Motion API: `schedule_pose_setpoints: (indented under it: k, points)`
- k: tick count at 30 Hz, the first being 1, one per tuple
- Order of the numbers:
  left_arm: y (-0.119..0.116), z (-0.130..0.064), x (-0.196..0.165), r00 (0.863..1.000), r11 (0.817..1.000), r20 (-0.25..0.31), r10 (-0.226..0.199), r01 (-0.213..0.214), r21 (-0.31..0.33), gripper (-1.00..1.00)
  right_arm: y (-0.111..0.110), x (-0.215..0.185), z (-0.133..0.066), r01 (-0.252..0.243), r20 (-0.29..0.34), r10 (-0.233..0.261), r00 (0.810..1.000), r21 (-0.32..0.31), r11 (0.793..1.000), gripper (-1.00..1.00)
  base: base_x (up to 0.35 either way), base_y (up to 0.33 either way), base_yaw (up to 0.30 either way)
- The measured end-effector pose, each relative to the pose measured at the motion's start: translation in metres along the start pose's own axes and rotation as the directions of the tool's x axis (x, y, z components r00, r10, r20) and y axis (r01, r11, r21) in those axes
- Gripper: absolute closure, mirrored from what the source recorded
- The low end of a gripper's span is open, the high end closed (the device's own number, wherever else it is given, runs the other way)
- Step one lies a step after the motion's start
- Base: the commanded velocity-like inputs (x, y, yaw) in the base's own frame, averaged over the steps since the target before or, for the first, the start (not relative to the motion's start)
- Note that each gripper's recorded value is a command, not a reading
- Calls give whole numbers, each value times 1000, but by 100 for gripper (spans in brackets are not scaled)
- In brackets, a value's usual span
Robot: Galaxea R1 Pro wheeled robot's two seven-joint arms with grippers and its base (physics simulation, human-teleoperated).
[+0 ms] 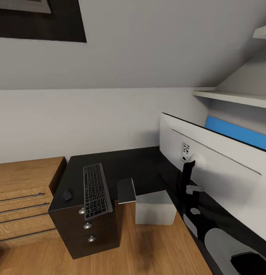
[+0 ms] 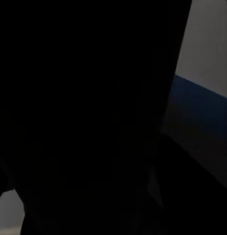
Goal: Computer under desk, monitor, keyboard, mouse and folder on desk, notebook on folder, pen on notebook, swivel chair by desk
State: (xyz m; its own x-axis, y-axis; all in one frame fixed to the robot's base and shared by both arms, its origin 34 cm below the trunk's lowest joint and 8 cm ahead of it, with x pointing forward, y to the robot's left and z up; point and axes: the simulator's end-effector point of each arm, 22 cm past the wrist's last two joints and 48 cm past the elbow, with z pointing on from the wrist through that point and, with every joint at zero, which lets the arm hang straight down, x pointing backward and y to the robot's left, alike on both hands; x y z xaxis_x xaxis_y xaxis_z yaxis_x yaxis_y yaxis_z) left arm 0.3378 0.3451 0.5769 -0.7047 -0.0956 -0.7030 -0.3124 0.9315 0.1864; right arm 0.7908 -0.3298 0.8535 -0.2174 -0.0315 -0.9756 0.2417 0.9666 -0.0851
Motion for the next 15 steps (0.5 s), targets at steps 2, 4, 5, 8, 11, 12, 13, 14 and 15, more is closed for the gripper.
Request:
schedule_pose_setpoints:
  k: [2,4,5,8,11,12,13,14,15]
  points:
    - [0,0,0,1000,1000,0,0,0,0,-100,0,1,0,-3,0,3,1000,2,1000,100,0,0,0]
    - [0,0,0,1000,1000,0,0,0,0,-100,0,0,0,-4,2,4,1000,3,1000,100,0,0,0]
    - [0,0,0,1000,1000,0,0,0,0,-100,0,0,0,-4,1,4,1000,2,1000,100,0,0,0]
    - [0,0,0,1000,1000,0,0,0,0,-100,-1,-1,0,-6,3,6,1000,3,1000,100,0,0,0]
    - [0,0,0,1000,1000,0,0,0,0,-100,-1,-2,0,-6,12,6,1000,2,1000,100,0,0,0]
    - [0,0,0,1000,1000,0,0,0,0,-100,-1,-3,0,-8,18,8,1000,2,1000,100,0,0,0]
    - [0,0,0,1000,1000,0,0,0,0,-100,-1,-6,-1,-11,30,11,1000,3,1000,100,0,0,0]
    - [0,0,0,1000,1000,0,0,0,0,-100,-1,-8,-1,-14,42,13,999,2,1000,100,0,0,0]
    - [0,0,0,1000,1000,0,0,0,0,-100,0,-10,-1,-12,48,12,999,-1,1000,100,0,0,0]
